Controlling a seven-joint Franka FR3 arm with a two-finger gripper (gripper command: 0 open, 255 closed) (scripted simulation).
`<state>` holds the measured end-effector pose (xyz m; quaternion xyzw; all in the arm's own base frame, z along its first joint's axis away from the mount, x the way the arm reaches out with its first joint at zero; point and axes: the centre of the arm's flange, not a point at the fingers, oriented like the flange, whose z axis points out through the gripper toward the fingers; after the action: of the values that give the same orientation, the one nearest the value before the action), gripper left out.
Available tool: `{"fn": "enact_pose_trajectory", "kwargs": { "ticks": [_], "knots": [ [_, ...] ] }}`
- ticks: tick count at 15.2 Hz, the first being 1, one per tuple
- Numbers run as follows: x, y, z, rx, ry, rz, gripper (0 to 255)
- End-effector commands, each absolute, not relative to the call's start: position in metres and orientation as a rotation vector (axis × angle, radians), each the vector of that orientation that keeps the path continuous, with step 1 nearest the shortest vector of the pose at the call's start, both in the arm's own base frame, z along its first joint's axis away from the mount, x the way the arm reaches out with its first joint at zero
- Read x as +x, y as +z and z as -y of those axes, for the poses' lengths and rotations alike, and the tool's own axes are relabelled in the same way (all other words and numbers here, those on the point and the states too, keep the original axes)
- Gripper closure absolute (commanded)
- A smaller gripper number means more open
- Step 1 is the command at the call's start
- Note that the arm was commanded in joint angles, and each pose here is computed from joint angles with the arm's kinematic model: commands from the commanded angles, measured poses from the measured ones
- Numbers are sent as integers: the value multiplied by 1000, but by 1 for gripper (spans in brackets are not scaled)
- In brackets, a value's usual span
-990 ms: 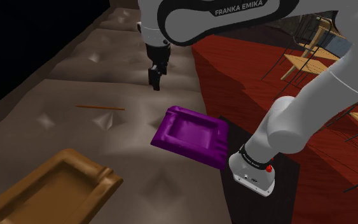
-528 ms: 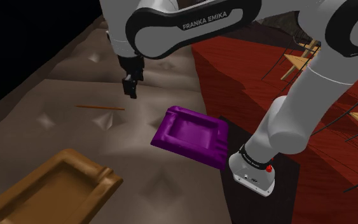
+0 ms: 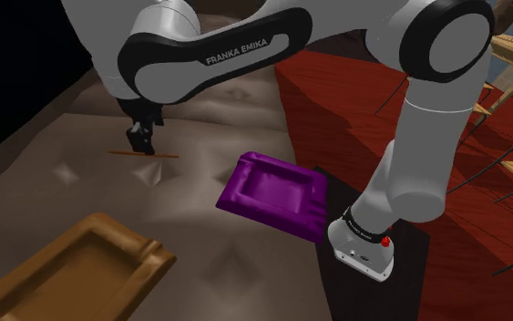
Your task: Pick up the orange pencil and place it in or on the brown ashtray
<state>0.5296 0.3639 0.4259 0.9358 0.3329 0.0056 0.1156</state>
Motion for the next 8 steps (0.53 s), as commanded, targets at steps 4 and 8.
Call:
{"fn": "enact_pose_trajectory", "kwargs": {
  "ticks": [4,8],
  "knots": [
    [535,402,-377,2727,27,-1001,0],
    [537,378,-372,2727,27,-1001,0]
  ]
}}
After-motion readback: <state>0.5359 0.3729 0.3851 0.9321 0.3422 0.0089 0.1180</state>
